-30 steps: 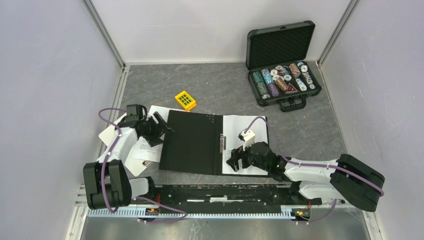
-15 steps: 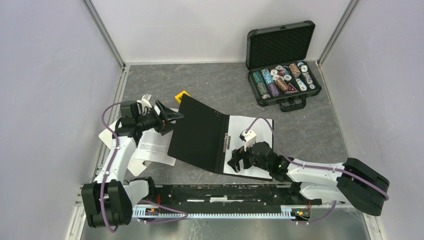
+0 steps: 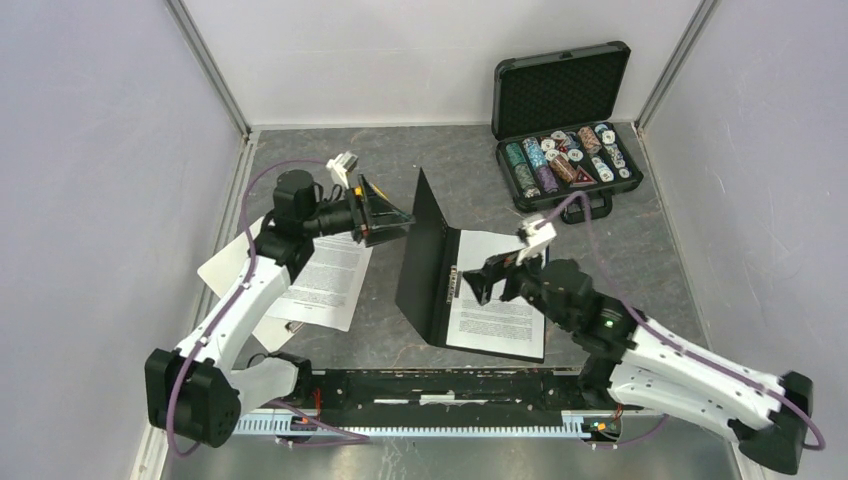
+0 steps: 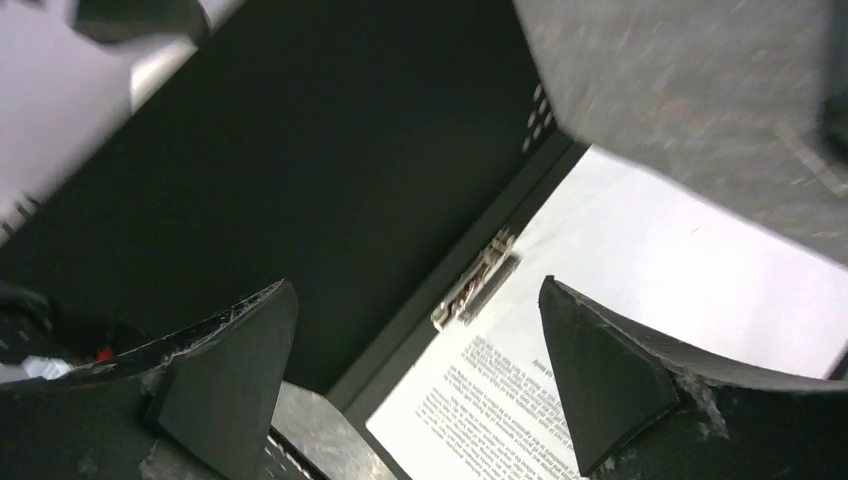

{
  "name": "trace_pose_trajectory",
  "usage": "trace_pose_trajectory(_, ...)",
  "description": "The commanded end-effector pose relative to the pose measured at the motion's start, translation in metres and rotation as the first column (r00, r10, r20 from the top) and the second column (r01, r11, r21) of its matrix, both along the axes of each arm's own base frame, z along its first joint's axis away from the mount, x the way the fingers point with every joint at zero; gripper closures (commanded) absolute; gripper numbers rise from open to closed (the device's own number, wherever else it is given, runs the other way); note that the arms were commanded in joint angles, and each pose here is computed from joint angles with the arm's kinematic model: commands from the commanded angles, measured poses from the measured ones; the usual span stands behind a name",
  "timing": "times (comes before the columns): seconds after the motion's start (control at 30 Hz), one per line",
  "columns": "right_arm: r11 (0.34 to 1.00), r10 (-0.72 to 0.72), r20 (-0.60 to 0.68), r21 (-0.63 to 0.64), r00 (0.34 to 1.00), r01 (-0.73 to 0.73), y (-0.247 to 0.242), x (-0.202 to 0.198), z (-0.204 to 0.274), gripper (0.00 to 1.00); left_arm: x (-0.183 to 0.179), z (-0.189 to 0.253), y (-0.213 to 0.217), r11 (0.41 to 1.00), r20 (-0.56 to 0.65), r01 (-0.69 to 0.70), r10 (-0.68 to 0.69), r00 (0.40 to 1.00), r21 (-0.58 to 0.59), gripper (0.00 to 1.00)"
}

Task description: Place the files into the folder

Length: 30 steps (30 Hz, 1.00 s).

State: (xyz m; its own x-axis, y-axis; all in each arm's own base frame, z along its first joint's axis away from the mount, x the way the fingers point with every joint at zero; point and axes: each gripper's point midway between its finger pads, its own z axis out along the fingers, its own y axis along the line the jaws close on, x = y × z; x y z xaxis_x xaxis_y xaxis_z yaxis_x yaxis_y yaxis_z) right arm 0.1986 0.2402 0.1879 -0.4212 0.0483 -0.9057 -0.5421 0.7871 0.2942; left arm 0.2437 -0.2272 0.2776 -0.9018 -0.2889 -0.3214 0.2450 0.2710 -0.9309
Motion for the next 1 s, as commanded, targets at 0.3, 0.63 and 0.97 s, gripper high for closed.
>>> trace_pose_trajectory(0.3, 0.933, -0.305, 0.185, 0.254, 0.934, 0.254, -0.106, -0.013, 0.124, 0.02, -0.026, 0.009, -0.127, 0.969, 0.049, 0.245, -0.245, 0.968, 0.007, 0.14)
trace_pose_trajectory(0.63, 0.967, -0.22, 0.144, 0.163, 0.965, 0.196, -0.085, -0.013, 0.094, 0.02, 0.032, -0.016, -0.062, 0.928, 0.041, 0.013, -0.03, 0.999, 0.373, 0.16)
trace_pose_trajectory(0.97, 0.991, -0.083, 0.093, 0.111, 0.992, 0.072, -0.05, -0.017, 0.049, 0.02, 0.06, -0.136, 0.156, 0.68, -0.079, -0.22, 0.379, 0.922, 0.699, 0.07)
